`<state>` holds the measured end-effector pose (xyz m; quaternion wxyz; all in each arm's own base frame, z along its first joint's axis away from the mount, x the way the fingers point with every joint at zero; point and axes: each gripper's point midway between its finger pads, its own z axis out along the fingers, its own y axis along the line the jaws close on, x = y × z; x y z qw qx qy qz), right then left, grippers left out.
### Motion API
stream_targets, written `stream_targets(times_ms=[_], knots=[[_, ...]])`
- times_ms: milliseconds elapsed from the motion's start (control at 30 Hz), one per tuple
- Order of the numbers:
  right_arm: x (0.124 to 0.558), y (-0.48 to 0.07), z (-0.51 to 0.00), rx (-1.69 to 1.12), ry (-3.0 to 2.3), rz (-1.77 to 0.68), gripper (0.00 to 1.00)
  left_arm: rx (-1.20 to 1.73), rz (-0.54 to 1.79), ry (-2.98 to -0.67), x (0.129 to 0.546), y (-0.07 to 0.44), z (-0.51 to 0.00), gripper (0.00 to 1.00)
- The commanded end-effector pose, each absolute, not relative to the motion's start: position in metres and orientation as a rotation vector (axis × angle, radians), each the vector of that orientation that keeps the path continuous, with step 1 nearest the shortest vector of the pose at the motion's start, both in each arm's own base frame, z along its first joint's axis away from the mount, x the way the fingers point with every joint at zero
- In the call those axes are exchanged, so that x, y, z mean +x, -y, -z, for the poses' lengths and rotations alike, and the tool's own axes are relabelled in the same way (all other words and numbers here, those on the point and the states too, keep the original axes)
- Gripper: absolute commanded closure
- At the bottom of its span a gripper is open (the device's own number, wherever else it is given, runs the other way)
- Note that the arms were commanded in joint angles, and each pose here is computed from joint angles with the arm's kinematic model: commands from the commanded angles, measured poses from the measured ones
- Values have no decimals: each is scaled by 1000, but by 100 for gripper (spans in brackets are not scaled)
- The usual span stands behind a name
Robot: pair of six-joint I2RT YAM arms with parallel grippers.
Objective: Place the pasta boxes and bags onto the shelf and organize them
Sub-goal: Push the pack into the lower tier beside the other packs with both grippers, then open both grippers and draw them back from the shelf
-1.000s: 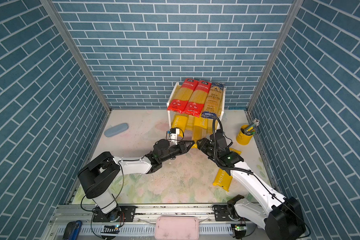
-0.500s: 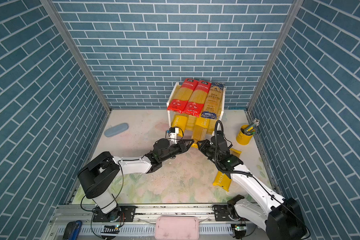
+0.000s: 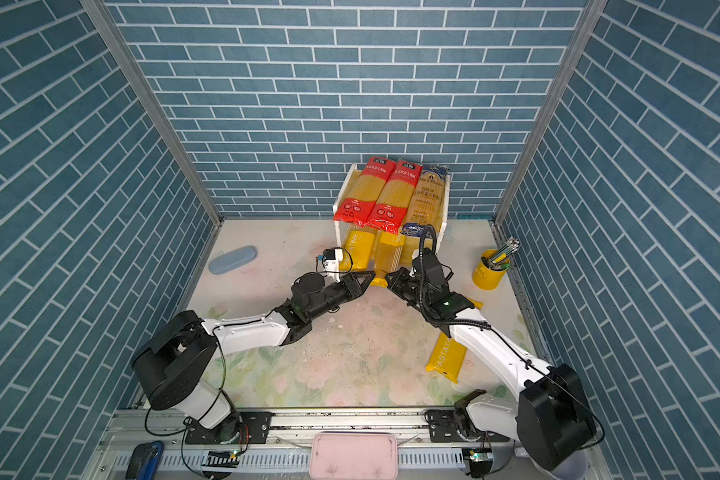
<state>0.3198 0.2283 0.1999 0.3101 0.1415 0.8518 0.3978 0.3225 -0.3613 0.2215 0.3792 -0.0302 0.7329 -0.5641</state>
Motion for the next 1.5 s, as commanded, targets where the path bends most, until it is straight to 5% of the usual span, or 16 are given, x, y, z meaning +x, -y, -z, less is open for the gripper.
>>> stream_targets(times_ms=[0, 467, 733, 967, 1467], knots=[[339, -239, -238, 259, -2120, -1055, 98, -67, 1420, -1873, 321, 352, -218, 59], [366, -236, -244, 227, -2074, -938, 96, -83, 1384, -1899, 305, 330, -205, 58], [364, -236, -243, 271, -2073, -974, 67, -89, 1362, -1909, 298, 320, -201, 58], [347, -233, -249, 251, -2096, -1002, 55, -75, 1350, -1905, 293, 315, -208, 58], [291, -208, -225, 239, -2176, -869, 55, 1, 1149, -1973, 276, 283, -207, 56]])
